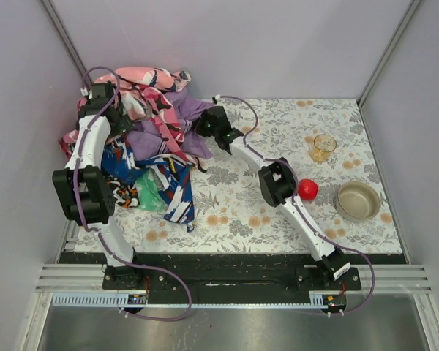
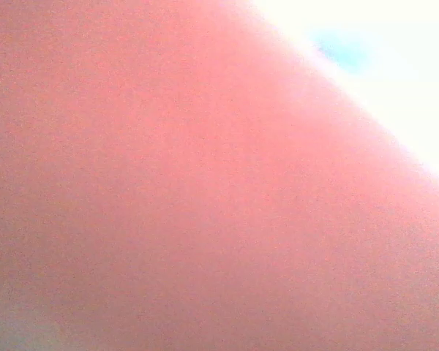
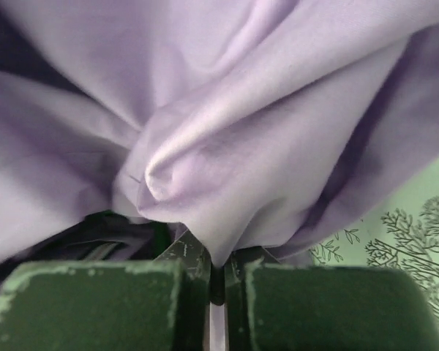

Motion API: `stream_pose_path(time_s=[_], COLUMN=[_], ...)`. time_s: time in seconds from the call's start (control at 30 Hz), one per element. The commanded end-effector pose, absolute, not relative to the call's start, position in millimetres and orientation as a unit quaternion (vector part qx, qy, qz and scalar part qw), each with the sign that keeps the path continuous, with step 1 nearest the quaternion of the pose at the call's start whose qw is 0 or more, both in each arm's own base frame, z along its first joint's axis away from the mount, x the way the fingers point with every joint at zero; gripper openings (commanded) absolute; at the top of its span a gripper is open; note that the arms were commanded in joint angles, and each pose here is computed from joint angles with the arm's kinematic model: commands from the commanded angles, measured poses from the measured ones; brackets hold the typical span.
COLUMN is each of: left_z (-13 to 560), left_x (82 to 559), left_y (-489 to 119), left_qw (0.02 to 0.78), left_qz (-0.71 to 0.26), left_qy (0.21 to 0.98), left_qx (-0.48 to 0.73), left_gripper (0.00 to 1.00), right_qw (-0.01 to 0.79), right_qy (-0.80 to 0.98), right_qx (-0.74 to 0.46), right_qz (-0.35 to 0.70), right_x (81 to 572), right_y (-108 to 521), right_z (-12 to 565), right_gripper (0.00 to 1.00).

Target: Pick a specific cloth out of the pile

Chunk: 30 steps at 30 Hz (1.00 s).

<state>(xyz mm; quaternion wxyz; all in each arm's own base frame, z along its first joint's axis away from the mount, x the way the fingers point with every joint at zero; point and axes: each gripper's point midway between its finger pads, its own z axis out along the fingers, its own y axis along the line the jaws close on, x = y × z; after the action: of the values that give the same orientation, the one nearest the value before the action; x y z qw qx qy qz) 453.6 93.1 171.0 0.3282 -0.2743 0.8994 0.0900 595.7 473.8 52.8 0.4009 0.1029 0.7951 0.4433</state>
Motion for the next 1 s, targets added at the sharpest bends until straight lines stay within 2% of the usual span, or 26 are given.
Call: stream_pose_path(time_s=[0.0,0.2,0.37,0.47,0.6,0.73,0.83,0.9,0.97], left_z=[230,310,372,396,416,435,444,440,426], left_x=[433,412,385,368,355,355,352,348,351], left_y=[83,49,-18,-59,-97,-147,-205,-242,-264], left_qw=[0.375,0.469,0.551,0.587,0.61,0.622,0.619,0.602,0.587], left_qz=[0.049,-0.045,-0.162,-0.189,-0.205,-0.218,-0.26,-0.295,-0.288], left_qy=[0.884,0.85,0.813,0.787,0.763,0.742,0.716,0.705,0.714], left_qx=[-0.274,-0.234,-0.093,-0.002,0.061,0.122,0.191,0.232,0.25], left_gripper=[0.99,0.99,0.99,0.99,0.99,0.99,0.99,0.99,0.99], right_qw=[0.601,0.731,0.802,0.834,0.885,0.912,0.914,0.914,0.919], right_qy=[0.681,0.583,0.503,0.468,0.389,0.308,0.27,0.265,0.268], right_qx=[-0.001,-0.071,-0.104,-0.105,-0.091,-0.088,-0.099,-0.104,-0.099], right_qz=[0.418,0.347,0.305,0.273,0.239,0.259,0.287,0.289,0.272], right_x=[607,561,505,469,403,331,288,278,280], right_y=[424,369,326,294,242,206,194,190,185], right_z=[295,461,575,631,710,767,790,794,794], right_gripper=[0.0,0.0,0.0,0.0,0.0,0.0,0.0,0.0,0.0])
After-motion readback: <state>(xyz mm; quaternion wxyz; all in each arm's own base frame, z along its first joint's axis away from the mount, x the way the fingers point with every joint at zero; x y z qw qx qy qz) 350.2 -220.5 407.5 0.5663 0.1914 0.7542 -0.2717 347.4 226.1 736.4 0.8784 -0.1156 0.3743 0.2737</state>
